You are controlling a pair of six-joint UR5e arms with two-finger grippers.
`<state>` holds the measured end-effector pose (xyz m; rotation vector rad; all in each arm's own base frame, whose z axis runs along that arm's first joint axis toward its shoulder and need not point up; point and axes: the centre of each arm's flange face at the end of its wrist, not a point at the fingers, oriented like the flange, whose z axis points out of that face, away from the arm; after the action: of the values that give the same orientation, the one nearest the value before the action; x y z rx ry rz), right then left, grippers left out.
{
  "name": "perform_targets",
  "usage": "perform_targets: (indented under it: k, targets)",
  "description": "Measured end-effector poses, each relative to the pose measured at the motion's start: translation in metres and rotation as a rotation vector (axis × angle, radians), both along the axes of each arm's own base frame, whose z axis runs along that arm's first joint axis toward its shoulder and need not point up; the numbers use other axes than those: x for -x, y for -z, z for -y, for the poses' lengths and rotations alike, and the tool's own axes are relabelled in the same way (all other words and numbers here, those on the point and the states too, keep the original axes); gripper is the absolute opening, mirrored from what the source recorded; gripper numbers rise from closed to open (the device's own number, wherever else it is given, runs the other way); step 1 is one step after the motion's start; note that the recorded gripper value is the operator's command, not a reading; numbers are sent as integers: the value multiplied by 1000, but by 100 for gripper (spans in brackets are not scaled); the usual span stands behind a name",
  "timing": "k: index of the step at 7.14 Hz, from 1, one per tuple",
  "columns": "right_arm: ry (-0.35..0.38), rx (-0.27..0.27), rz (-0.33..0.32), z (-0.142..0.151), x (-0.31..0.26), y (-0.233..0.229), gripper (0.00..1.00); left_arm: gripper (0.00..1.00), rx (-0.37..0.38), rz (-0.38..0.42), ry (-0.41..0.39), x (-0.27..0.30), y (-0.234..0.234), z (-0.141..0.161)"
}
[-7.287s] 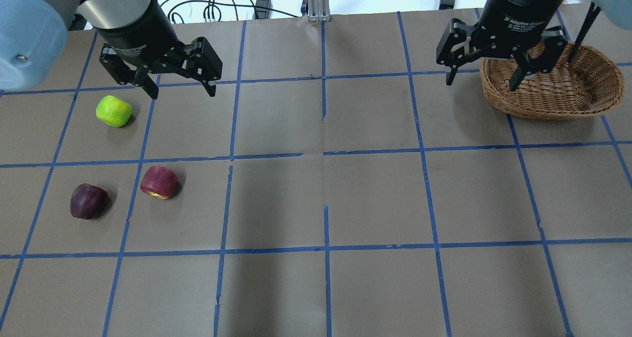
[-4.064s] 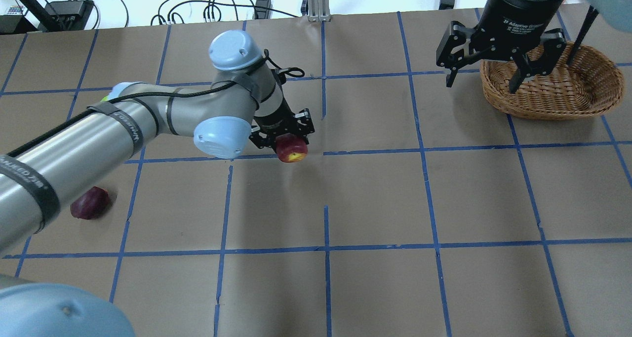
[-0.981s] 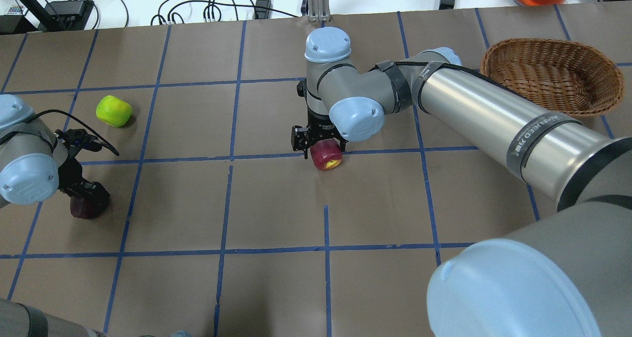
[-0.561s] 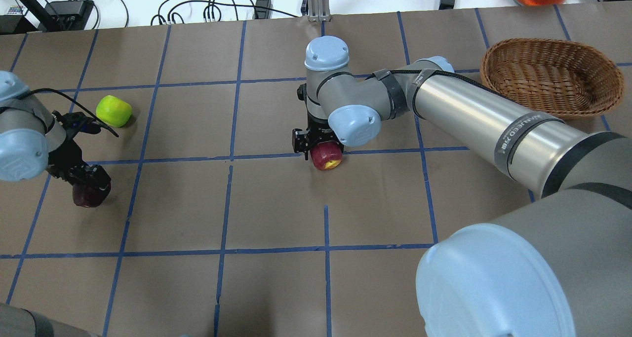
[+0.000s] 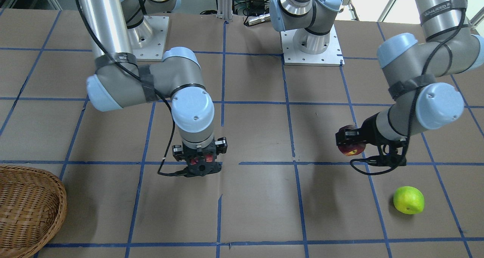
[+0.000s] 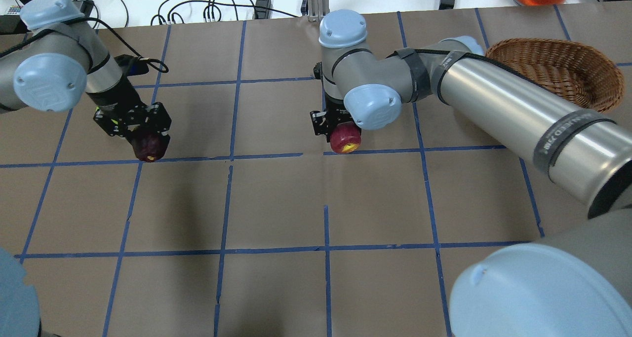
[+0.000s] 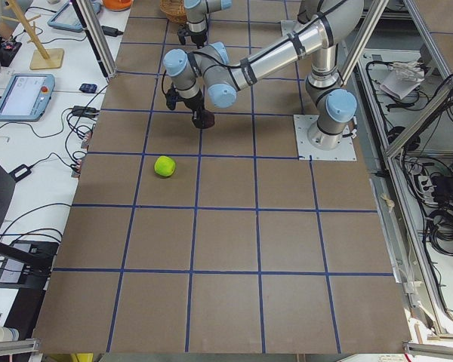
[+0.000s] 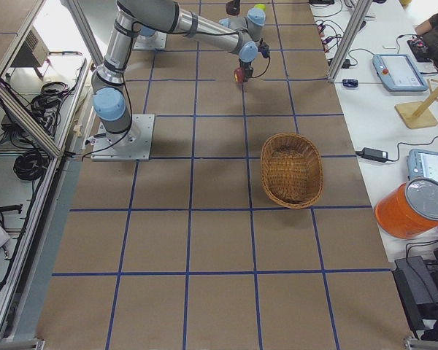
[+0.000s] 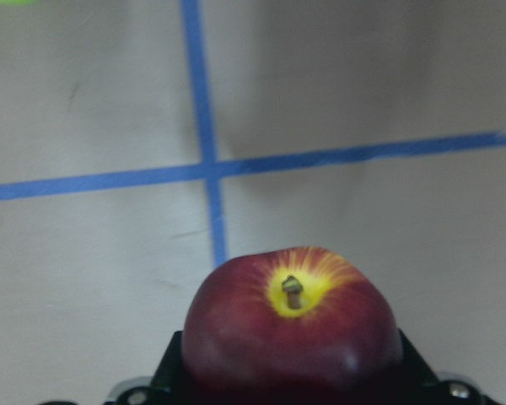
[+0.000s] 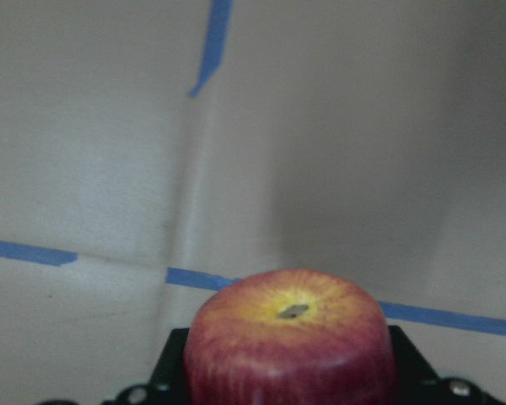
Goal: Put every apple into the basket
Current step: 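Carry the red apple to the basket with right while left lifts the dark apple, then release the red apple into the basket while left sets the dark apple at center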
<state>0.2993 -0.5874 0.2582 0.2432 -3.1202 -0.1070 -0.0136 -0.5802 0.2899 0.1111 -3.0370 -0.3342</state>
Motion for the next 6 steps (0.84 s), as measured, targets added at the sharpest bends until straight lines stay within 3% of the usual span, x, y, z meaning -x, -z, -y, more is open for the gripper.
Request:
perform_targets:
  k: [1,3,5,6]
  targets:
    - [96,3,-6,22,66,-35,0,9,13,-20,-63,59,1,2]
    - [246,39,-38,60,236,-94,0,12,132,-55,-120,188,17,1]
    - [237,59,-121,68,377,-119,0,23,181,-78,-104,283,55,-19]
    - [222,47,-145,70,429,-108,0,96,174,-82,-93,301,70,-26]
